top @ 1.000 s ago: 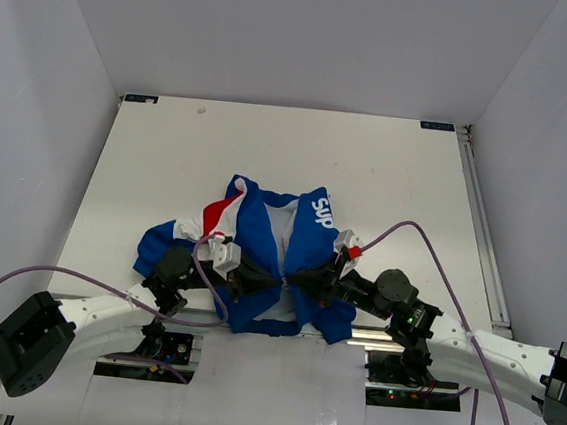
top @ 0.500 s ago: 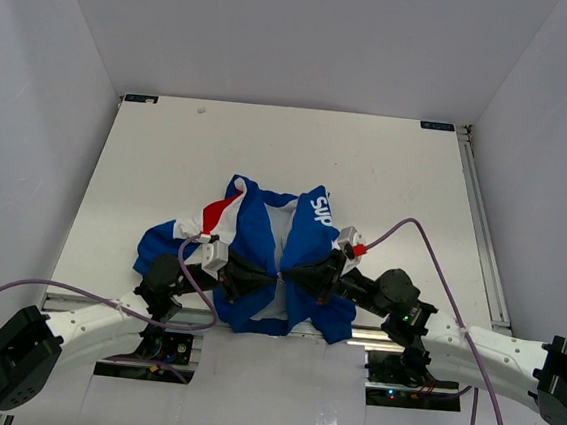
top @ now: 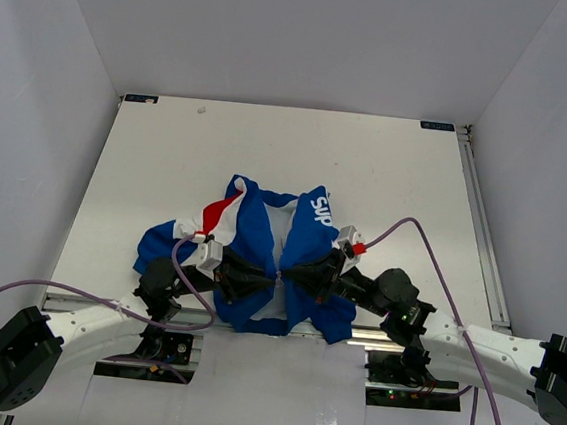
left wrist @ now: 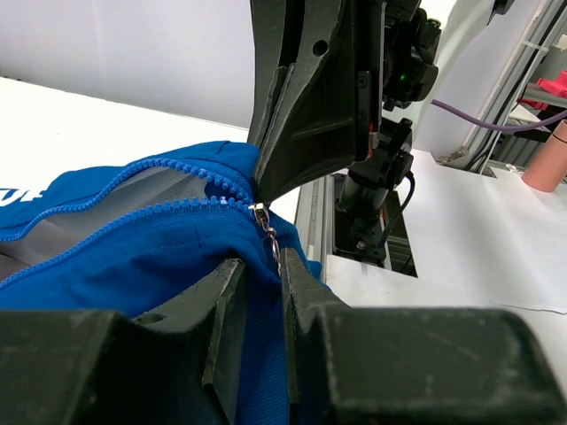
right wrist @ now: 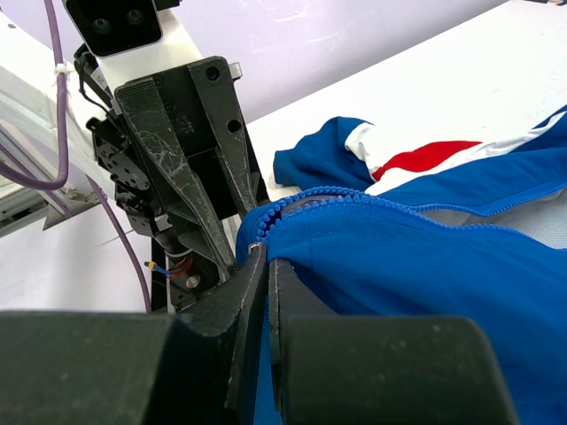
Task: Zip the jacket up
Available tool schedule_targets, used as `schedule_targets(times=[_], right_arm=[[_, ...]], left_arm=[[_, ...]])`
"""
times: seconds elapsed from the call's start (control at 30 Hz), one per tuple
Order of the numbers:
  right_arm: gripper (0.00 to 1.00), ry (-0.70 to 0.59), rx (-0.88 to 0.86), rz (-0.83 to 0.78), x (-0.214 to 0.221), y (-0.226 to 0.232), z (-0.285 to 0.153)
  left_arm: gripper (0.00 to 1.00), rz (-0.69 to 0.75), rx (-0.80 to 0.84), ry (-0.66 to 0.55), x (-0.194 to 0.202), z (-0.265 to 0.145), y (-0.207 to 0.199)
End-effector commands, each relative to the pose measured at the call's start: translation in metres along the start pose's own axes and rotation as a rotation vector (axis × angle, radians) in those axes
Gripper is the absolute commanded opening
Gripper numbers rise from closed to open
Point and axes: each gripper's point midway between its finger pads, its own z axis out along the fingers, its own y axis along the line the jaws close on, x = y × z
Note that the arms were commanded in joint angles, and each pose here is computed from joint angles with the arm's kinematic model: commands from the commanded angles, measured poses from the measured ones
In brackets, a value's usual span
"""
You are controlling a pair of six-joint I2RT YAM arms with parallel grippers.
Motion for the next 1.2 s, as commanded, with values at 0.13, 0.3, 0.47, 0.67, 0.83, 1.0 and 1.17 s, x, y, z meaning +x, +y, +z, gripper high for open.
schedule_targets(times=[0.13,0.3,0.47,0.67,0.83,1.0,1.17], right_arm=[[0.08,-0.047,-0.031,-0.015,-0.011,0.006,0.002],[0.08,-0.038,-0.036,-0.015,-0.010,0.007,0.003],[0.08,-0.038,-0.038,-0.013,-0.009,0.007,0.003],[0.08,-0.033,-0.044,-0.007,-0.007,0.008,0.004],[0.08,-0.024,-0.055,-0.006,-0.004,0.009,0.004],[0.08,-0.032,-0.044,-0.009,-0.006,0.007,0.003],[0.08,-0.066,-0.020,-0.024,-0.020,0.006,0.001]], left_arm=[[0.31,0.012,0.015,-0.043,-0.011,0.002,-0.004],[0.32,0.005,0.009,-0.041,-0.011,0.003,-0.002],[0.37,0.005,0.006,-0.053,-0.014,0.002,-0.003],[0.33,0.004,0.004,-0.053,-0.014,0.002,-0.003],[0.05,0.003,0.009,-0.046,-0.012,0.002,-0.003],[0.00,0.003,0.015,-0.027,-0.008,0.002,-0.004],[0.00,-0.001,0.012,0.019,0.001,0.000,-0.002]])
